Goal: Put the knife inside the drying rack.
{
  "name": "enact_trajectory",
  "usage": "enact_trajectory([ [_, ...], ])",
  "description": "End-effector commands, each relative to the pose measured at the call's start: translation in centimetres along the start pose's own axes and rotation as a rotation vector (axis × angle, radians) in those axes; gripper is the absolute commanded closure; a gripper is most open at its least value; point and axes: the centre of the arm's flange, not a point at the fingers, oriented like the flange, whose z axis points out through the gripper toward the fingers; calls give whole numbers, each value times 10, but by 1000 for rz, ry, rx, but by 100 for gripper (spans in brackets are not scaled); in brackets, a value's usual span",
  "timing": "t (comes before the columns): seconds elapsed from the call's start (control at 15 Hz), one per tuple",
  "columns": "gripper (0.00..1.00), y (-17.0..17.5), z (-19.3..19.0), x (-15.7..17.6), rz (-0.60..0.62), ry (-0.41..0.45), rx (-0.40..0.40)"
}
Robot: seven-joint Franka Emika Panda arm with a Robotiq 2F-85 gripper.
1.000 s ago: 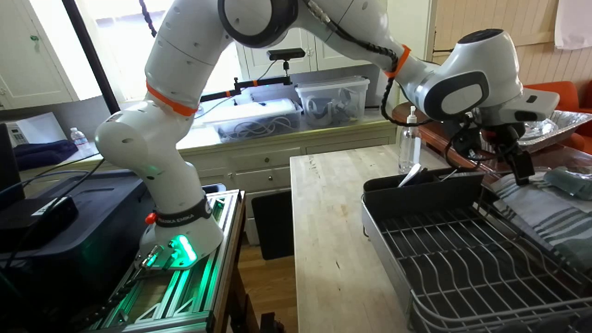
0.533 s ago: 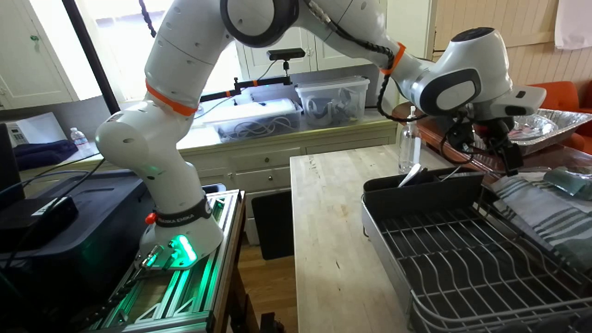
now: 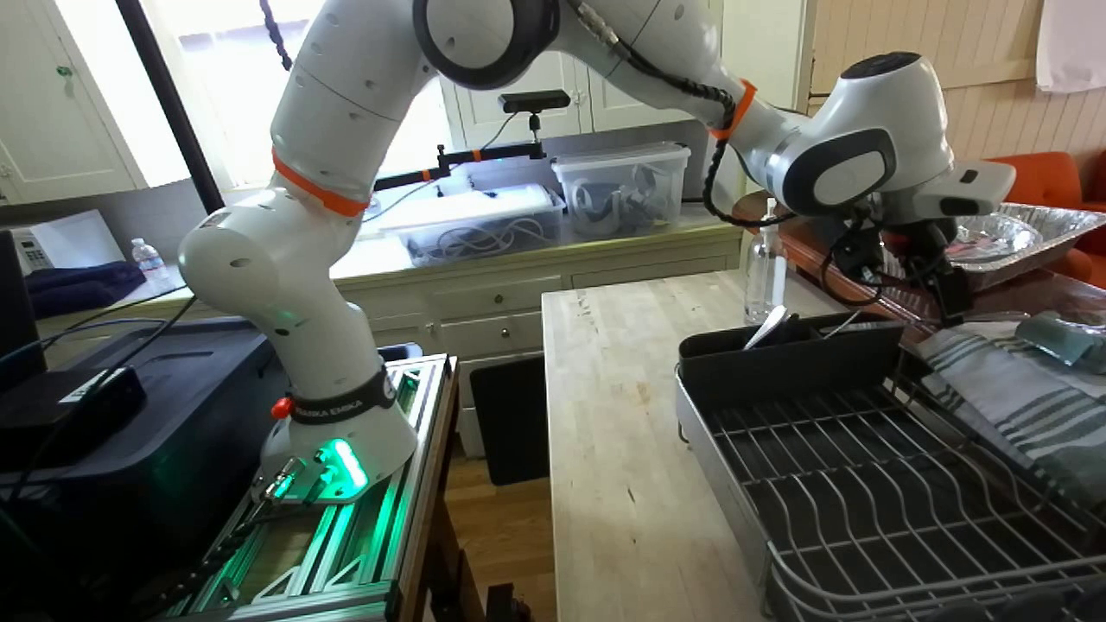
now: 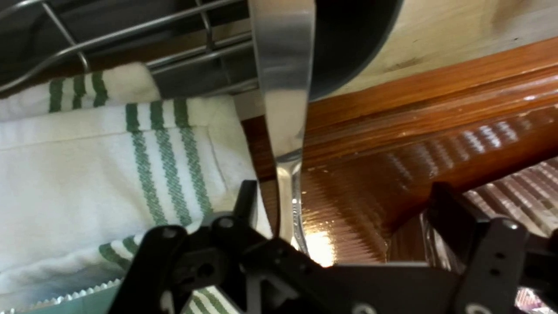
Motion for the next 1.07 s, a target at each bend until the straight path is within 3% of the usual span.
enact_trajectory([
  [0.0,0,-4,7,4,4,-23,20],
  [1.0,1,1,12,7,15,-21,7],
])
